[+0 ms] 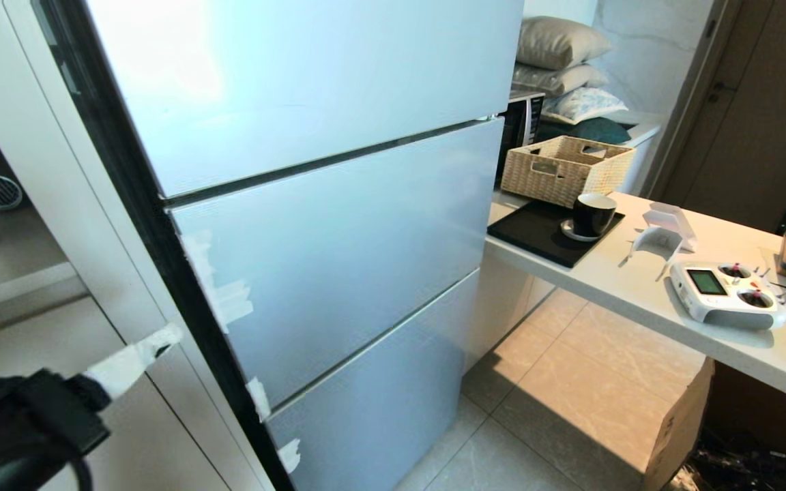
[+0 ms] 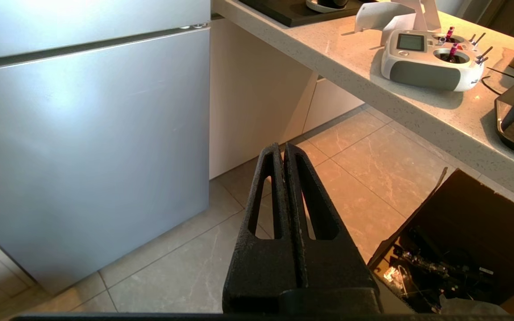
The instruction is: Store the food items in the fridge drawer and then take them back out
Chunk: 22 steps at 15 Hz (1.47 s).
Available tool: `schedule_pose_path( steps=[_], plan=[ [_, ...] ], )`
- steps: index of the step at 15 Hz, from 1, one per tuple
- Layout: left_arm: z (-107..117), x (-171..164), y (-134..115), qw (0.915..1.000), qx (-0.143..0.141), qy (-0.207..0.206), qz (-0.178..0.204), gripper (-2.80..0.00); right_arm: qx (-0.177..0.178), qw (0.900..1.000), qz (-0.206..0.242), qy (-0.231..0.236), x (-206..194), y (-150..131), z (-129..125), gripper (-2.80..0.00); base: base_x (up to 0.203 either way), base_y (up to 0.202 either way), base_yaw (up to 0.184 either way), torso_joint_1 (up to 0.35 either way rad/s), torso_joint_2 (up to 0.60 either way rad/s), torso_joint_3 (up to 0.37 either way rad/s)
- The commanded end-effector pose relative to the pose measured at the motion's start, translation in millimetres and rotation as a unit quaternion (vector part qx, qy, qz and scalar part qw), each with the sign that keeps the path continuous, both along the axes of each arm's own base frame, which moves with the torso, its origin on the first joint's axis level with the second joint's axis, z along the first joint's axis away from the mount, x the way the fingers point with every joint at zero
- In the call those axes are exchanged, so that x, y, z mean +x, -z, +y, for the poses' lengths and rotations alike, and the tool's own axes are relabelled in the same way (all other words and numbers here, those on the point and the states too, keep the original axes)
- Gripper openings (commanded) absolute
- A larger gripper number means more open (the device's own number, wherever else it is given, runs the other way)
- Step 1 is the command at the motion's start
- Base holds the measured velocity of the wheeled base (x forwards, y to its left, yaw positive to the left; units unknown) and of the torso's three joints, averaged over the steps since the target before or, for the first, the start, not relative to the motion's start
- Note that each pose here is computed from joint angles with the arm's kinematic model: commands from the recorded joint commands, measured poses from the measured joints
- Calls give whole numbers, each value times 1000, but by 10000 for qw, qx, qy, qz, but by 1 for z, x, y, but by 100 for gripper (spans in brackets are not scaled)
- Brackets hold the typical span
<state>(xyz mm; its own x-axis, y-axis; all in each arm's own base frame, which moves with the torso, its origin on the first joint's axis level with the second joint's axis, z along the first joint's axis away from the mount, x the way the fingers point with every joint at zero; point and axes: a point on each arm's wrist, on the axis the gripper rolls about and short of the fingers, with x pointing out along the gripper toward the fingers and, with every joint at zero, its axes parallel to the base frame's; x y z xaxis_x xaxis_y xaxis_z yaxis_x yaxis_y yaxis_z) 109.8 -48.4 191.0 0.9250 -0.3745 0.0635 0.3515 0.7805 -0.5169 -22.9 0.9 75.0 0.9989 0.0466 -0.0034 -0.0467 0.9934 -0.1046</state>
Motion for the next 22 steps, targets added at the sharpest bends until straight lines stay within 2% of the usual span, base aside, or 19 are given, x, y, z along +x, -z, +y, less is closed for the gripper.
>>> schedule_pose_path(
  steps=[1,3,7,9,11,13,22],
  plan=[
    [17,-37,-8,9998,-93,4,-196,-280,-5,10000,6,-5,0,0,0,-280,0,0,0,0,0,0],
    [19,-33,-17,9988,-93,-455,-139,-280,-5,10000,6,-5,0,0,0,-280,0,0,0,0,0,0],
    [3,30,-18,9911,209,-1157,629,-280,-5,10000,6,-5,0,0,0,-280,0,0,0,0,0,0],
    [-2,63,-17,9872,221,-1423,679,-280,-5,10000,6,-5,0,0,0,-280,0,0,0,0,0,0],
    [-1,92,-18,9824,134,-1791,511,-280,-5,10000,6,-5,0,0,0,-280,0,0,0,0,0,0],
    [0,105,-25,9776,28,-2082,307,-280,-5,10000,6,-5,0,0,0,-280,0,0,0,0,0,0],
    [-5,125,-28,9764,19,-2135,311,-280,-5,10000,6,-5,0,0,0,-280,0,0,0,0,0,0]
  ],
)
